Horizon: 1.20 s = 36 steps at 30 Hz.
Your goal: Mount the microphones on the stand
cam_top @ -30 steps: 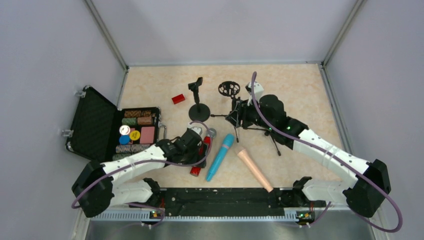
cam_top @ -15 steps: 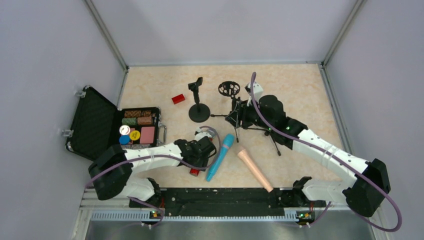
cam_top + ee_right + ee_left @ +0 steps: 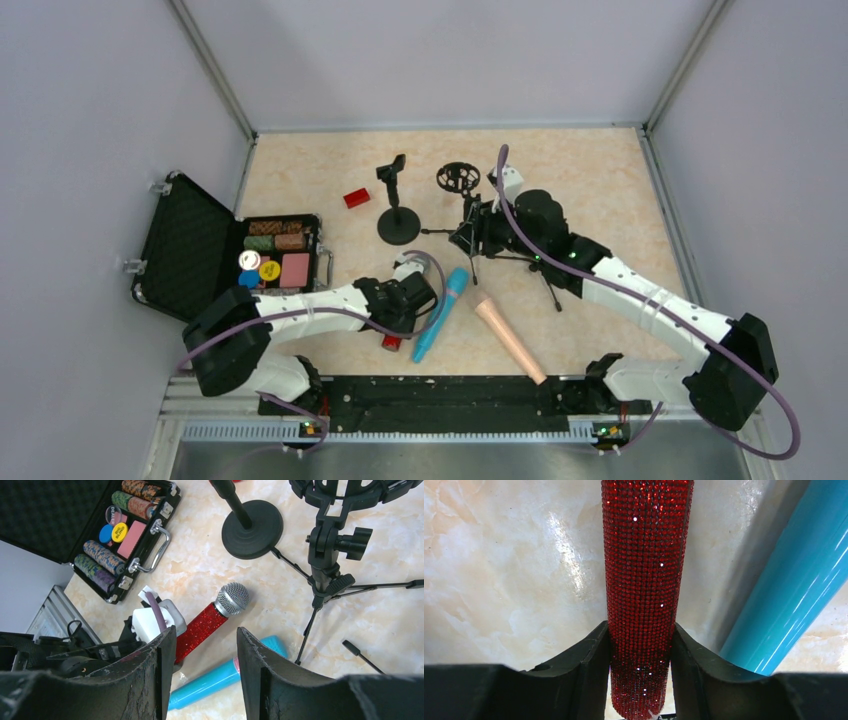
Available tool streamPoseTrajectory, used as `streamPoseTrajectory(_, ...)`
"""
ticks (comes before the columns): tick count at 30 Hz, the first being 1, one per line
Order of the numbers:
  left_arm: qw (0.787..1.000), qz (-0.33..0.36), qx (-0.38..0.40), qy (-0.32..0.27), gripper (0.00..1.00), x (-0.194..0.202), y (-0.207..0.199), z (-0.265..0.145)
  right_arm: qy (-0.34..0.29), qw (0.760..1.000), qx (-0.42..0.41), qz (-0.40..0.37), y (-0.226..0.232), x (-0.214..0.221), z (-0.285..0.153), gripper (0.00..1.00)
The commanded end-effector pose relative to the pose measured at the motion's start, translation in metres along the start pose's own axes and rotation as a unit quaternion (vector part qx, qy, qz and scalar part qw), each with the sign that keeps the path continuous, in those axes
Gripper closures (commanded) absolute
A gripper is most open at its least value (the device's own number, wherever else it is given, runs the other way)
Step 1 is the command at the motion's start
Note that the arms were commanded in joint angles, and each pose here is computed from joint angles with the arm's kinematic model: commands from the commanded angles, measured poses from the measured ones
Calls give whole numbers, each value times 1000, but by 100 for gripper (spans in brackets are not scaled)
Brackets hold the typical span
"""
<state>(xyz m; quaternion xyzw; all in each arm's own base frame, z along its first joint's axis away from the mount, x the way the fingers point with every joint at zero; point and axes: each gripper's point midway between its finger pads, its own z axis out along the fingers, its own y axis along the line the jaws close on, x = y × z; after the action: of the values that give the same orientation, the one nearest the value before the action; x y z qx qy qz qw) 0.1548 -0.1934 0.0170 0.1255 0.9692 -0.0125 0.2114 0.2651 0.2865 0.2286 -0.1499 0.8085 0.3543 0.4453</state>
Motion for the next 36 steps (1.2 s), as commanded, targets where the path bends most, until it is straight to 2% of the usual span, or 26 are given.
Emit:
streamPoseTrajectory(1,999,-25,19,-34,100,-21,-13,-5,-22,1000,-13,-5,7,-17,2,53)
streamPoseTrajectory(7,993,-38,93,-65,100,-40,-34,-15,-17,1000,-8,-7,4,-14,3,53)
streamPoseTrajectory(15,971,-76,201,-110,100,-69,-48,-46,-20,1000,-12,-8,6,-16,1,52)
streamPoseTrajectory(19,954,-98,245,-141,100,-86,-46,-68,-24,1000,-18,-6,9,-18,-2,52)
streamPoseTrajectory(25,918,-74,336,-196,100,-105,-61,-118,-17,1000,-23,-5,9,-13,0,48)
streamPoseTrajectory(31,878,-60,400,-256,100,-120,-69,-165,-14,999,-52,3,19,-12,-2,23)
streamPoseTrajectory(34,857,-59,423,-288,100,-126,-70,-182,-22,996,-88,10,30,-14,-9,13)
streamPoseTrajectory(36,841,-61,439,-310,100,-131,-71,-193,-34,992,-119,19,37,-18,-17,10)
